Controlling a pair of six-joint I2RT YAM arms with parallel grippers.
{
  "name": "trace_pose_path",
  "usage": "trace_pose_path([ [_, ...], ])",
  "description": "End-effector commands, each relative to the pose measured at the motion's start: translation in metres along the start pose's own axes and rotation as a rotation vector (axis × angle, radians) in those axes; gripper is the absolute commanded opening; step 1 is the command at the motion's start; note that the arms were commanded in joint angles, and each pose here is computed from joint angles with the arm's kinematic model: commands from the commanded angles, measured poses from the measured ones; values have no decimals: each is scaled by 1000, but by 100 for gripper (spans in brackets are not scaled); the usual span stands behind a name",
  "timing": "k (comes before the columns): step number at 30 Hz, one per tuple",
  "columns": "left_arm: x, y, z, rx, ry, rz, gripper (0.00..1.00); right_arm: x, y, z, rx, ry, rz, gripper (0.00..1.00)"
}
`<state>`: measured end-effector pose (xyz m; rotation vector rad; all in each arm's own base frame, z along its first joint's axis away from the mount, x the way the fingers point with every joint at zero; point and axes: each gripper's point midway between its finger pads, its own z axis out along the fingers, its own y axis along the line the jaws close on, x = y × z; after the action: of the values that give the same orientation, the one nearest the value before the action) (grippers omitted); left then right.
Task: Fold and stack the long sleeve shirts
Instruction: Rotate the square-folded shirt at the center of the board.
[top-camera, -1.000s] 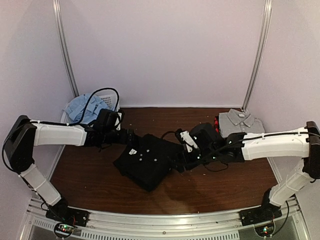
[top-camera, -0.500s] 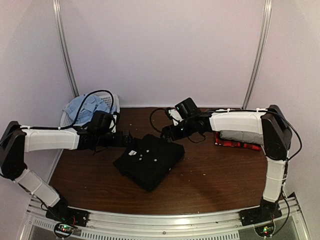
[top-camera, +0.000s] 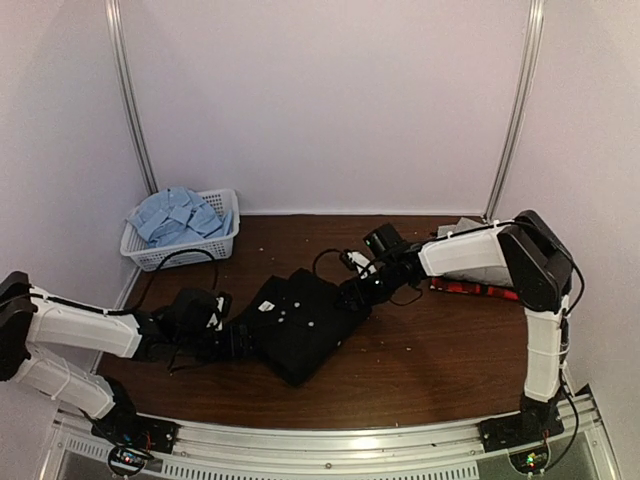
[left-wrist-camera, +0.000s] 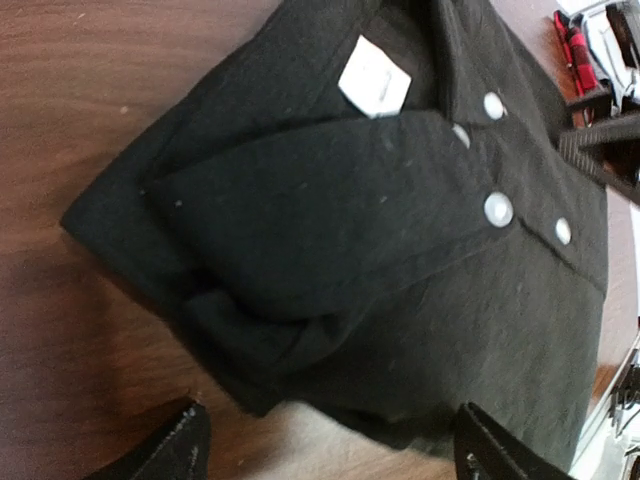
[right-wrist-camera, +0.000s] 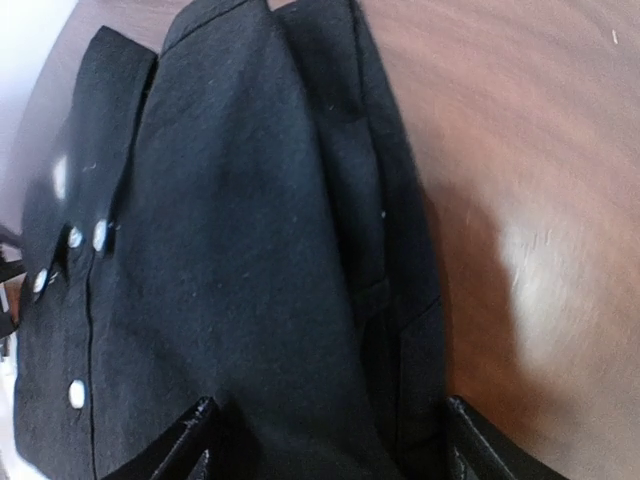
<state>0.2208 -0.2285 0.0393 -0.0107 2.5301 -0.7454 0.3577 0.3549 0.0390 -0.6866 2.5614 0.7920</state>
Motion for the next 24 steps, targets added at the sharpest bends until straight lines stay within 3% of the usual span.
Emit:
trace_pose_path([
  [1,-16,-27,8,104,-44,-35,82,34,17,-14,-102,10,69,73],
  [8,-42,-21,26,48,-51,36,72,87,57,-33,-158,2,87,73],
  [11,-68,-3,29,-15,-87,54,72,93,56,-52,-93,-45,101,77],
  [14,-99,14,27,-86,-136,81,74,80,13,-86,123,-139,160,83],
  [19,-155,22,20,-212,-228,161,87,12,-63,-169,457,-398,249,86],
  [24,-170,6,10,-181,-261,210,92,-36,-151,-214,692,-463,370,86],
])
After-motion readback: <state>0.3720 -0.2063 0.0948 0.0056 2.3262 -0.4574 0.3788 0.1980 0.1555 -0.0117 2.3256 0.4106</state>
